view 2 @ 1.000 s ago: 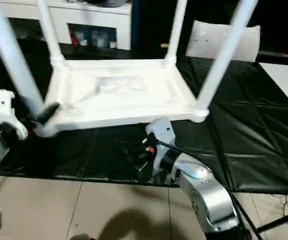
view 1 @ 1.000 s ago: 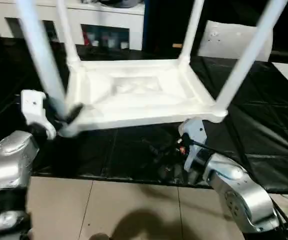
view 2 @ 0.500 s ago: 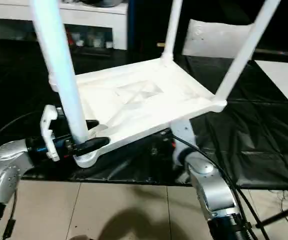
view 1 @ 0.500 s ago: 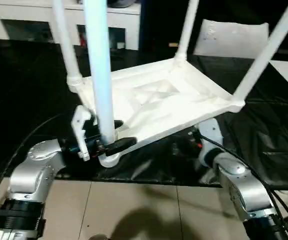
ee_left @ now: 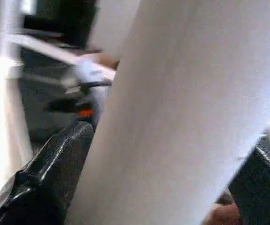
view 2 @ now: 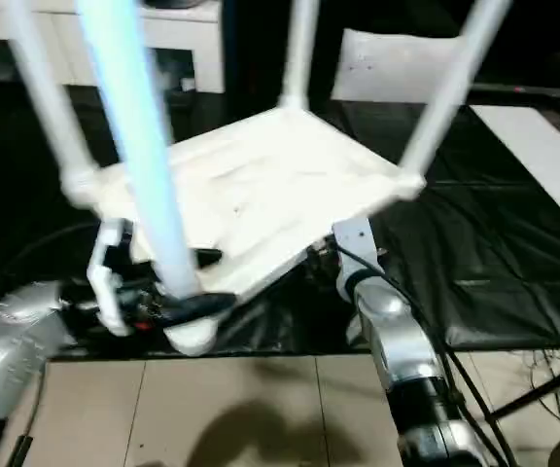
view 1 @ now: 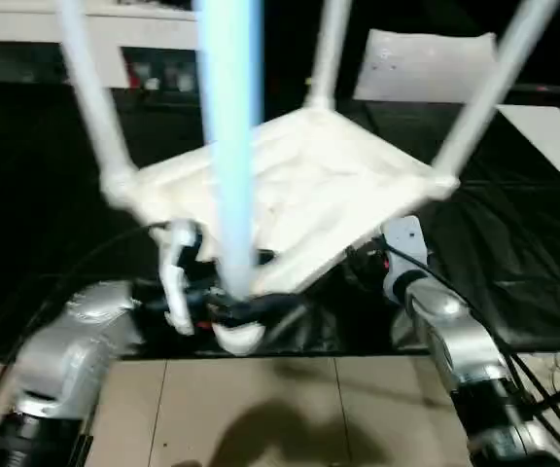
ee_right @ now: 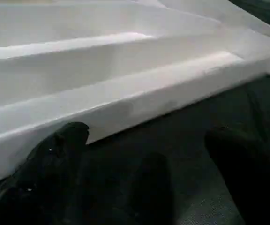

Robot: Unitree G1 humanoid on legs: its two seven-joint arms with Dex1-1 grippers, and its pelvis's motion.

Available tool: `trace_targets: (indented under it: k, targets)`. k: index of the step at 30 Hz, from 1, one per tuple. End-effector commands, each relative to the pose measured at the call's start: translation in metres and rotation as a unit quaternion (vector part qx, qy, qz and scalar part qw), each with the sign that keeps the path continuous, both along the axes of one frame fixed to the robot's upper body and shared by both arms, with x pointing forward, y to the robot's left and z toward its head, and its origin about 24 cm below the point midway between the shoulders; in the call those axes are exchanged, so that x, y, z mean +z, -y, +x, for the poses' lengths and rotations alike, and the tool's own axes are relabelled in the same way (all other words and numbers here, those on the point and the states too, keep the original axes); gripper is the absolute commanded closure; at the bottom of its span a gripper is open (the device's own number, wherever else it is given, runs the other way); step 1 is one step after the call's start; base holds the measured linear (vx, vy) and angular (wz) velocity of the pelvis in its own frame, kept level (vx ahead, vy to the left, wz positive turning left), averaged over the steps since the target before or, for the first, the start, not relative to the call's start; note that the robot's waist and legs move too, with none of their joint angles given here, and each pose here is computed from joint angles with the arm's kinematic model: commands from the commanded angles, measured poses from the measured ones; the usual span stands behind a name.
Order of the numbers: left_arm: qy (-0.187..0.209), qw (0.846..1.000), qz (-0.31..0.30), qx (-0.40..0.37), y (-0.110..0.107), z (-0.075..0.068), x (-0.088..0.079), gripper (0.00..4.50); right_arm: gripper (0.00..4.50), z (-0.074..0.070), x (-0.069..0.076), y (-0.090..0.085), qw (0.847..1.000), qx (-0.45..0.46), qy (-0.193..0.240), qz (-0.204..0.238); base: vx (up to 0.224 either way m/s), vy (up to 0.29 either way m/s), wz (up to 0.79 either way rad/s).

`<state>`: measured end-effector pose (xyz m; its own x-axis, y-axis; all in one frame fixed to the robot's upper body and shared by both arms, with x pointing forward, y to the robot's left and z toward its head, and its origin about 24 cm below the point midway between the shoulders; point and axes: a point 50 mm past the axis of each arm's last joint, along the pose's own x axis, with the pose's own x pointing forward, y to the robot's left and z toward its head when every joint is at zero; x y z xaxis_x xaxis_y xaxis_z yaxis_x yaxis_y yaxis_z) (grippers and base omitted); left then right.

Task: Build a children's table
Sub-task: Rotate table base

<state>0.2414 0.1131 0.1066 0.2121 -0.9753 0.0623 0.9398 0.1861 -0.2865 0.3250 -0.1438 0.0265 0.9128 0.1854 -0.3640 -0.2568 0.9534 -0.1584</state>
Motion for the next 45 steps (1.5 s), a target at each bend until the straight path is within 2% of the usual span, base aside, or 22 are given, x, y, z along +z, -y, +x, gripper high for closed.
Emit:
trace_targets:
  k: [1,6,10,14,16,17,21,22,24,27,28,29,30,32,35,38,41,43,45]
  targets:
    - [0.008,0.999,-0.017,-0.044,0.018,-0.007,0.008,0.01,0.0,0.003,0.001,-0.024,0.999,0.04,0.001,0.015,0.0,0.0,0.0]
    - [0.029,0.999,-0.014,-0.024,0.029,0.005,0.012,0.01,0.0,0.01,0.001,-0.041,0.998,0.064,0.005,0.029,0.0,0.0,0.0]
    - [0.063,0.998,-0.005,0.029,0.036,0.026,0.014,0.01,0.0,0.011,0.003,-0.055,0.992,0.115,0.02,0.05,0.0,0.0,0.0]
    - [0.074,0.996,-0.012,0.038,0.04,0.034,0.017,0.01,0.0,0.007,0.002,-0.06,0.986,0.151,0.021,0.068,0.0,0.0,0.0]
    - [0.082,0.996,-0.016,0.045,0.043,0.038,0.019,0.01,0.0,0.005,0.0,-0.059,0.986,0.154,0.023,0.063,0.0,0.0,0.0]
    - [0.095,0.993,-0.02,0.065,0.045,0.047,0.023,0.01,0.0,0.005,-0.003,-0.054,0.988,0.143,0.026,0.057,0.0,0.0,0.0]
    - [0.116,0.986,-0.029,0.115,0.045,0.063,0.027,0.01,0.0,0.008,-0.004,-0.038,0.993,0.095,0.037,0.058,0.0,0.0,0.0]
    - [0.133,0.98,-0.02,0.144,0.046,0.074,0.028,0.01,0.0,0.009,-0.004,-0.024,0.995,0.062,0.047,0.062,0.0,0.0,0.0]
    - [0.145,0.975,-0.006,0.166,0.047,0.082,0.028,0.01,0.0,0.008,-0.004,-0.013,0.996,0.044,0.052,0.064,0.0,0.0,0.0]
    - [0.156,0.967,0.018,0.201,0.047,0.095,0.026,0.01,0.0,0.005,-0.003,-0.003,0.995,0.034,0.061,0.065,0.0,0.0,0.0]
    - [0.16,0.96,0.037,0.226,0.045,0.103,0.025,0.01,0.0,0.002,-0.003,0.003,0.995,0.029,0.066,0.062,0.0,0.0,0.0]
    - [0.161,0.96,0.037,0.226,0.045,0.103,0.025,0.01,0.0,0.002,-0.003,0.003,0.995,0.029,0.066,0.062,0.0,0.0,0.0]
    - [0.172,0.95,0.061,0.252,0.042,0.112,0.023,0.01,0.0,-0.002,-0.003,0.009,0.995,0.024,0.071,0.061,0.0,0.0,0.0]
    - [0.183,0.943,0.078,0.269,0.04,0.117,0.023,0.01,0.0,-0.005,-0.002,0.014,0.995,0.022,0.074,0.06,0.0,0.0,0.0]
    - [0.188,0.942,0.058,0.273,0.04,0.119,0.027,0.01,0.0,-0.012,-0.001,0.02,0.995,0.017,0.083,0.059,0.0,0.0,0.0]
    - [0.191,0.946,0.038,0.259,0.042,0.113,0.027,0.01,0.0,-0.019,0.004,0.023,0.994,0.018,0.092,0.061,0.0,0.0,0.0]
    - [0.166,0.957,0.011,0.236,0.037,0.099,0.019,0.01,0.0,-0.027,0.014,0.021,0.991,0.026,0.109,0.079,0.0,0.0,0.0]
    - [0.16,0.959,0.006,0.235,0.034,0.095,0.016,0.01,0.0,-0.029,0.018,0.019,0.99,0.029,0.112,0.085,0.0,0.0,0.0]
    - [0.143,0.959,-0.005,0.244,0.025,0.085,0.01,0.01,0.0,-0.035,0.027,0.017,0.986,0.034,0.127,0.099,0.0,0.0,0.0]
